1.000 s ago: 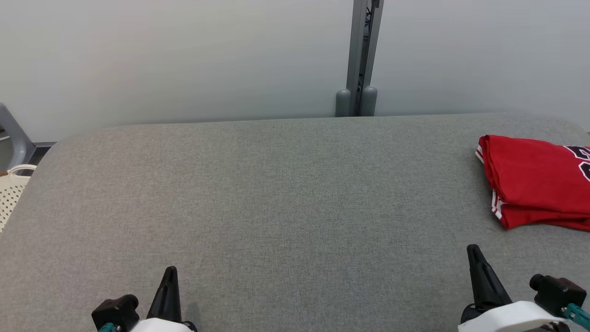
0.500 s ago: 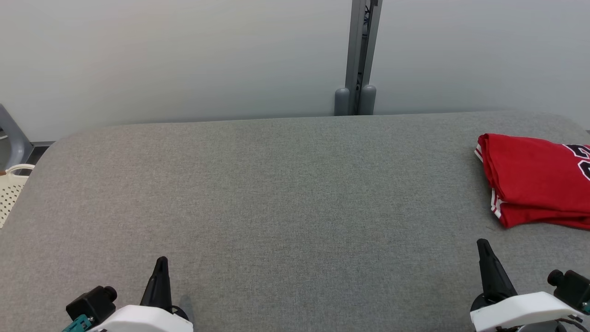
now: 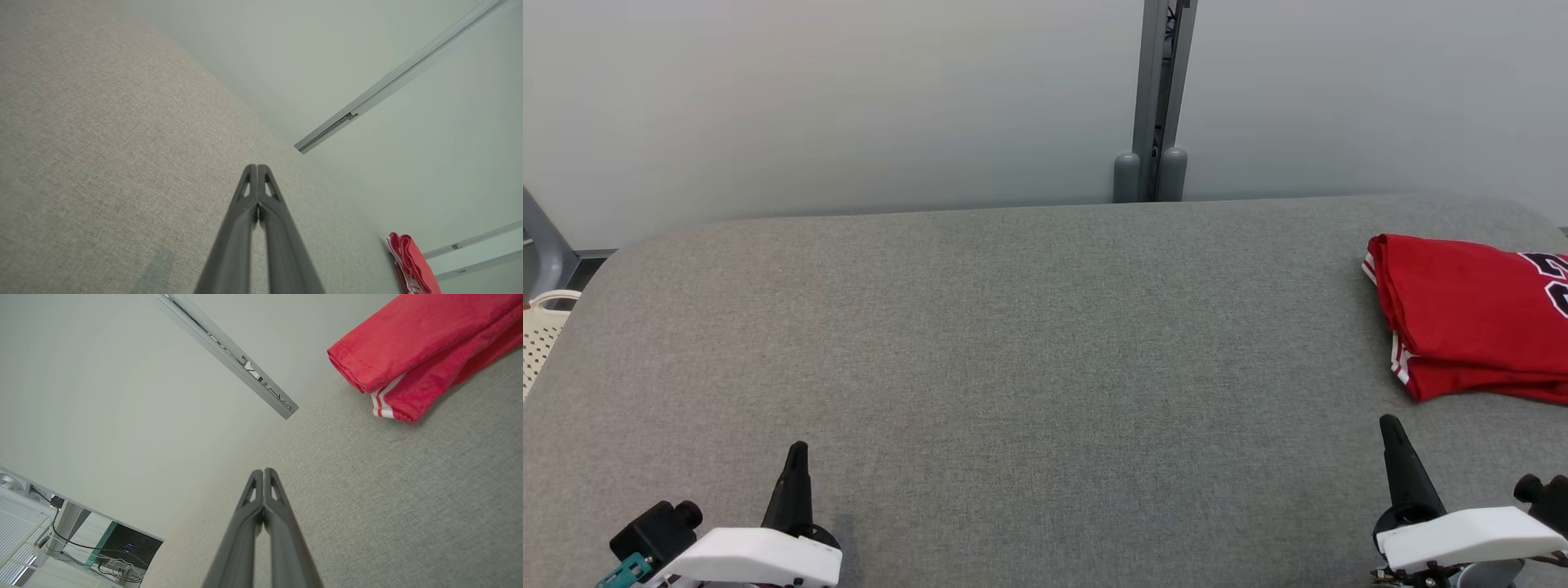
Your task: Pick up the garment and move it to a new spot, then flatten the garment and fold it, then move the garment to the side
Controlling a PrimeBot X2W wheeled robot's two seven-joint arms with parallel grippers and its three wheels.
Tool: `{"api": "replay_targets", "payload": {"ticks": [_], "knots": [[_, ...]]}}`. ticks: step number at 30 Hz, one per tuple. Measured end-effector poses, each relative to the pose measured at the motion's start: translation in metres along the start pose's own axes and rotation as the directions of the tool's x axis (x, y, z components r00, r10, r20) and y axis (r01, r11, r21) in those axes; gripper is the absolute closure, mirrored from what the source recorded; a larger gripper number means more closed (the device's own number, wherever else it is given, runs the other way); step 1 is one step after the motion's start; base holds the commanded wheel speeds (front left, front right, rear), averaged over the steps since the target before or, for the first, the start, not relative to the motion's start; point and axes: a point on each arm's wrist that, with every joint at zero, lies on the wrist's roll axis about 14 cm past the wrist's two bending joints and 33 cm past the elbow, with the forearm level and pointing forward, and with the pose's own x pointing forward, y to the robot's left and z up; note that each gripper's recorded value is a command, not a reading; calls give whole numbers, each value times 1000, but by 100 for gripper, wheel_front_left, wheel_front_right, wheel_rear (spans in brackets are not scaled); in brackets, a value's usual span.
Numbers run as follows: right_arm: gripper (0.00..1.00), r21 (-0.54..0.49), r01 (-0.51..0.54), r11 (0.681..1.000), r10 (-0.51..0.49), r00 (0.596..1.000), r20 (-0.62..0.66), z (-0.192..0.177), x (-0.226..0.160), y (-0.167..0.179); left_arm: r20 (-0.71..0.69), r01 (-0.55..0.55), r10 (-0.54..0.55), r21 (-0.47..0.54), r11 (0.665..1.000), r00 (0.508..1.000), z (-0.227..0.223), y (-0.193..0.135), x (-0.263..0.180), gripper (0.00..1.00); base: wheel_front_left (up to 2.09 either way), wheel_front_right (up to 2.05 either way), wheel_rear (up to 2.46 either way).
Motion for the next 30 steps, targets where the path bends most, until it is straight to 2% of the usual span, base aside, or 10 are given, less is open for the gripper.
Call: {"api": "replay_targets", "payload": {"ticks": [14,30], "knots": [[100,158,8,987,-9,1000,10,8,4,-1,-3,22,-23,-171,985,1000,8,-4,6,100,0,0,0],[100,308,9,951,-14,1000,14,15,7,-3,7,58,-59,-329,943,998,17,-10,11,100,0,0,0]]}}
